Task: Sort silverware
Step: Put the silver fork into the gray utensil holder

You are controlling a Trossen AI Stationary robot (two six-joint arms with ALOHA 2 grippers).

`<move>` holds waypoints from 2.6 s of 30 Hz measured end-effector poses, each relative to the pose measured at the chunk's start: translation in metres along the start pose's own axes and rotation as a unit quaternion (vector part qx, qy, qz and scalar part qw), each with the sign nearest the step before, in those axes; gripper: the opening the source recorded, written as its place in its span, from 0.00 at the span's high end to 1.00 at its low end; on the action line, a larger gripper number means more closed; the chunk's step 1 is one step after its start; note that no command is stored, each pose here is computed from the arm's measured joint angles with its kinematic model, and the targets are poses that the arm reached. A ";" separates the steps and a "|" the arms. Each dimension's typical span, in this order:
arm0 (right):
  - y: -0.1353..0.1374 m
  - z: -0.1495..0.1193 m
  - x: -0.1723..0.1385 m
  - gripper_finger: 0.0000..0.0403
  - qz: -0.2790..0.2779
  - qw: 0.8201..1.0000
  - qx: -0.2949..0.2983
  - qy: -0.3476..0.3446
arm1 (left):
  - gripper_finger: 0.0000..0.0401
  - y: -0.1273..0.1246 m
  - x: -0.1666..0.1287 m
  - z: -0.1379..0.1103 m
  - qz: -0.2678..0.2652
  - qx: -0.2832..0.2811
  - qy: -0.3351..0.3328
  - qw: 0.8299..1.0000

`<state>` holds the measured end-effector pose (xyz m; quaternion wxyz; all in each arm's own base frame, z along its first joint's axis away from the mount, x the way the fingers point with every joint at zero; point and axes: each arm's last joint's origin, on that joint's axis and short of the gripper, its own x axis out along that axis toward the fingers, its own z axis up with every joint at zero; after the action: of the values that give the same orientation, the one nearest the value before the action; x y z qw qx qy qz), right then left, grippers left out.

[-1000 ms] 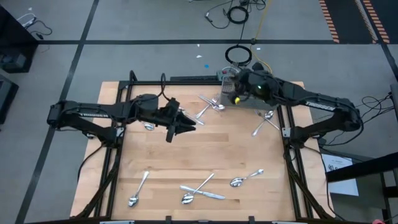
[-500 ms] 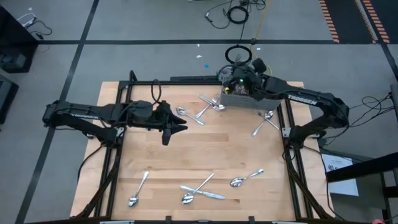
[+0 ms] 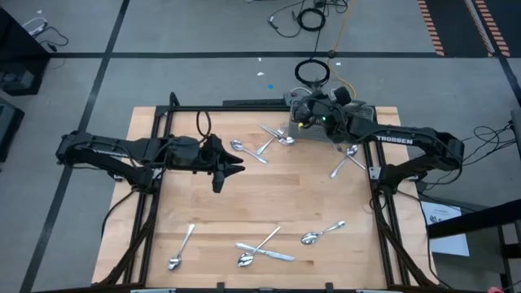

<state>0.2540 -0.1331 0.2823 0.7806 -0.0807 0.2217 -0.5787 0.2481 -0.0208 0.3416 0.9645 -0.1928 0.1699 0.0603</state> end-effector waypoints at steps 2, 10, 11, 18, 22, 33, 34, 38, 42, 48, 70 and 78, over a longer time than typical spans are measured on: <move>0.002 -0.010 0.001 1.00 0.013 1.000 -0.008 0.008 | 0.65 0.000 0.000 0.000 0.007 0.000 -0.003 1.000; 0.009 -0.040 0.003 1.00 0.027 0.999 0.004 0.032 | 0.65 0.001 0.000 0.001 0.013 -0.013 -0.007 1.000; 0.009 -0.041 0.003 1.00 0.027 0.999 0.007 0.032 | 0.65 0.001 0.000 0.001 0.013 -0.013 -0.007 1.000; 0.009 -0.048 0.003 1.00 0.028 0.999 -0.002 0.044 | 0.65 0.001 0.000 0.001 0.013 -0.013 -0.007 1.000; 0.009 -0.049 0.003 0.95 0.028 0.999 -0.004 0.045 | 0.65 0.001 0.000 0.001 0.013 -0.013 -0.007 1.000; 0.009 -0.051 0.003 0.72 0.026 0.998 -0.012 0.052 | 0.65 0.001 0.000 0.000 0.013 -0.013 -0.006 1.000; 0.009 -0.049 0.003 0.70 0.026 0.998 -0.013 0.053 | 0.65 0.001 0.000 0.000 0.013 -0.013 -0.006 1.000; 0.005 -0.037 0.000 0.64 0.026 0.999 -0.002 0.043 | 0.65 0.001 0.000 0.000 0.014 -0.011 -0.004 1.000; -0.003 -0.019 -0.005 0.58 0.026 0.999 0.019 0.020 | 0.66 0.001 0.000 -0.001 0.014 -0.007 -0.001 1.000; -0.020 0.014 -0.021 0.52 0.033 0.998 0.053 -0.026 | 0.66 0.003 0.000 -0.003 0.019 0.008 0.011 1.000; 0.020 0.050 -0.106 0.51 0.516 0.847 0.108 -0.068 | 0.66 0.024 0.011 -0.037 0.021 0.124 0.223 0.967; 0.042 0.042 -0.139 0.51 0.573 0.810 0.125 -0.026 | 0.66 0.048 0.047 -0.054 0.044 0.189 0.297 0.935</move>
<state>0.2769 0.0056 0.3384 0.9795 0.1440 0.1332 -0.0468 0.2674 0.0049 0.2613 0.8853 -0.0086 0.4648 0.0095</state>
